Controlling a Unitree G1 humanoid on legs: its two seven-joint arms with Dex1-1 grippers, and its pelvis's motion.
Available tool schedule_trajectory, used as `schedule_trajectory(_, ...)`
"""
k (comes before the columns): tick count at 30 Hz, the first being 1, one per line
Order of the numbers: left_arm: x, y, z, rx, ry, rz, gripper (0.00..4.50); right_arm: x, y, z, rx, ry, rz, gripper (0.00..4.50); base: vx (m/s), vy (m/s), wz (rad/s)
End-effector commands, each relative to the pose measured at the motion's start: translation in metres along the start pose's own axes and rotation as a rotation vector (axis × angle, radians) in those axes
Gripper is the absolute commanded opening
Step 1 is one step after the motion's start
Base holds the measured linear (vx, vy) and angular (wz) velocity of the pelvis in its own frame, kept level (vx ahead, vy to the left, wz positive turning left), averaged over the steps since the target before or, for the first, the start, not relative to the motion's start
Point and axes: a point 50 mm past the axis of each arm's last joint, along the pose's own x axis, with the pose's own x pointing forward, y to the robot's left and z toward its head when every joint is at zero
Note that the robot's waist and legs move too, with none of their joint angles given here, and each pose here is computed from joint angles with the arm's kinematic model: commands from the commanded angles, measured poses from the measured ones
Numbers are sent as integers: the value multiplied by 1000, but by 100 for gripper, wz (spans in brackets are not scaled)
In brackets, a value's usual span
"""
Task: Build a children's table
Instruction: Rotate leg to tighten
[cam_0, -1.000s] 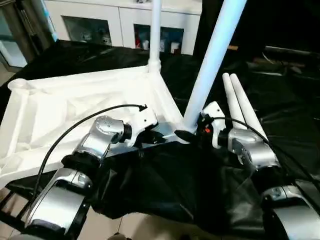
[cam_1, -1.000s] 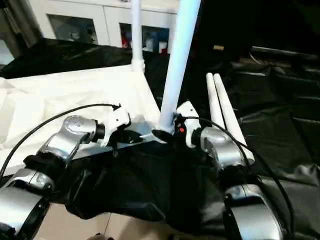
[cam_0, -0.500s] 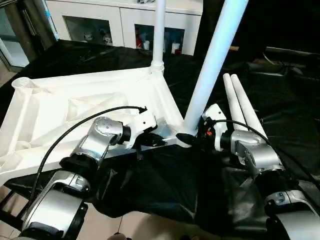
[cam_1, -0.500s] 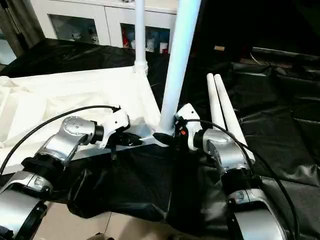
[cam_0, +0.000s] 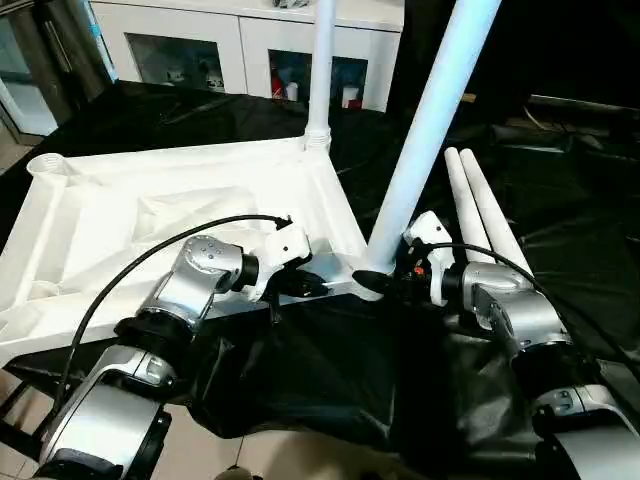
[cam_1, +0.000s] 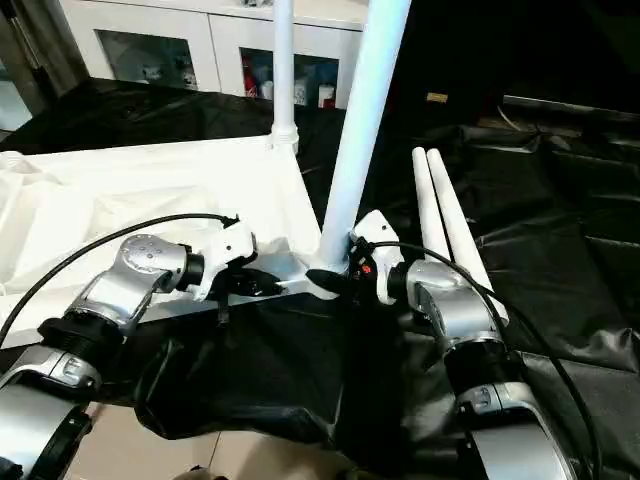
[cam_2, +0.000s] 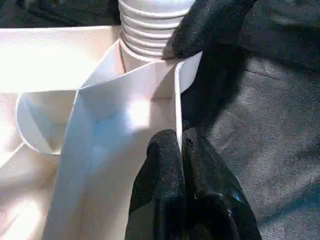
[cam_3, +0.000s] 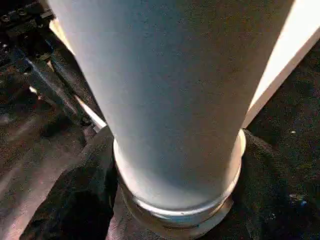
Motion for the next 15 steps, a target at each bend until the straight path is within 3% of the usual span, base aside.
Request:
schedule_trajectory(1, 7, -5, 13, 47, -36, -59, 0, 6, 9, -19, 46, 76, 43, 282, 0, 0, 0)
schedule_trajectory(6, 11, 1, 15, 15, -29, 19, 0, 13, 4, -25, 75, 83, -77, 282, 0, 0, 0)
schedule_trajectory(8, 20, 11, 21, -35, -31, 153, 0, 24, 0, -33, 151, 100, -246, 282, 0, 0, 0)
schedule_trajectory(12, 29, 17, 28, -79, -38, 241, 0, 35, 0, -36, 215, 109, -343, 279, 0, 0, 0)
schedule_trajectory(15, 48, 18, 39, -138, -43, 325, 0, 56, 9, -34, 322, 103, -422, 279, 0, 0, 0)
